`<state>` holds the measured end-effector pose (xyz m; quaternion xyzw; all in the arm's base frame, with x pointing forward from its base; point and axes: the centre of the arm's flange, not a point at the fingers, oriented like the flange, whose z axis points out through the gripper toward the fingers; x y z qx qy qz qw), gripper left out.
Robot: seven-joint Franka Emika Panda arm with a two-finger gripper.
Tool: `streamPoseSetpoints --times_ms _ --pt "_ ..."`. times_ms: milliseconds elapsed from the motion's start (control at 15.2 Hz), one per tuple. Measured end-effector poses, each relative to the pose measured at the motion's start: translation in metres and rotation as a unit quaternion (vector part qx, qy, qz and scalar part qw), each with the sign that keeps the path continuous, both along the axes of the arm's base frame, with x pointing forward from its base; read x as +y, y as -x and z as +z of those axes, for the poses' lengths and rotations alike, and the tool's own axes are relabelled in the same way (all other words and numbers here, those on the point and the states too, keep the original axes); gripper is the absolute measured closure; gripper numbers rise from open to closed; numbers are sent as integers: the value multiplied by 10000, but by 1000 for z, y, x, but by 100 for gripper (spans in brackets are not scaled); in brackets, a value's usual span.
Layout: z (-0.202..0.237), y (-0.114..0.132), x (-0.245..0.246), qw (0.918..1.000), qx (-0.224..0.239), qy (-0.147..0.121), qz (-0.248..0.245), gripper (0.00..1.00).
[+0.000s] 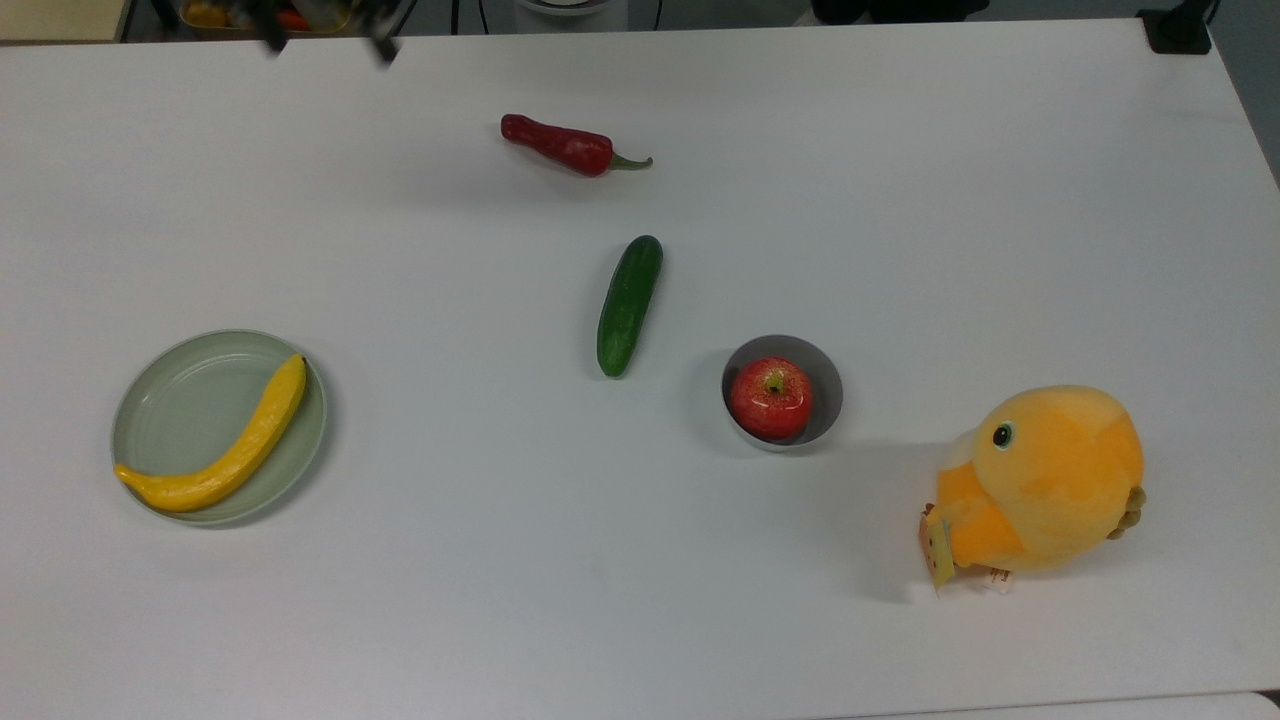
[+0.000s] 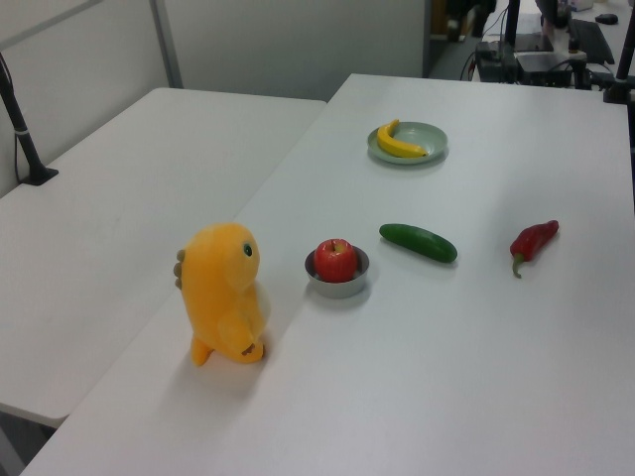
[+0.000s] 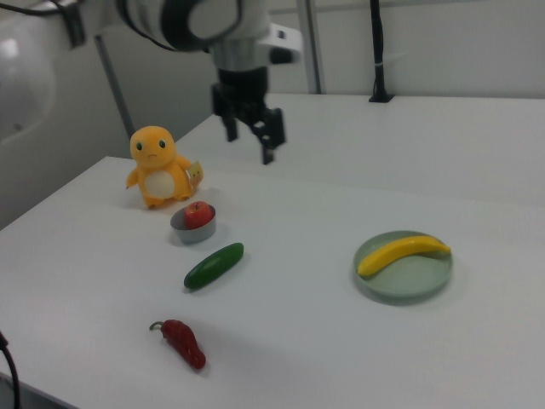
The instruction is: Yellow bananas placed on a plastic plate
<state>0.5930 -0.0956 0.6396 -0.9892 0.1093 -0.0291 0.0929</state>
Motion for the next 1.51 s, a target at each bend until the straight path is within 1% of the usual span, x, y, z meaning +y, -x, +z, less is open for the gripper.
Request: streamPoseSetpoints --times_ms 131,263,460,526,657,723,788,920,1051,1183,1314,1511 --pt "19 26 31 9996 240 -56 145 0" --pt "26 45 64 9985 474 -83 271 0" --pt "25 60 112 9969 654 -43 427 0" --pt "21 63 129 9962 717 71 496 0" --pt "9 66 161 9931 842 424 693 0" --pt "2 65 174 9920 843 530 777 0" --pt "-5 62 181 9920 771 579 818 0" --pt "-15 53 184 9935 537 594 809 0" --pt "-20 46 180 9931 329 591 959 0" --pt "-21 40 170 9896 186 603 1296 0" --pt "-22 34 158 9842 27 627 1658 0" --pt "-24 26 147 9783 -169 665 1954 0"
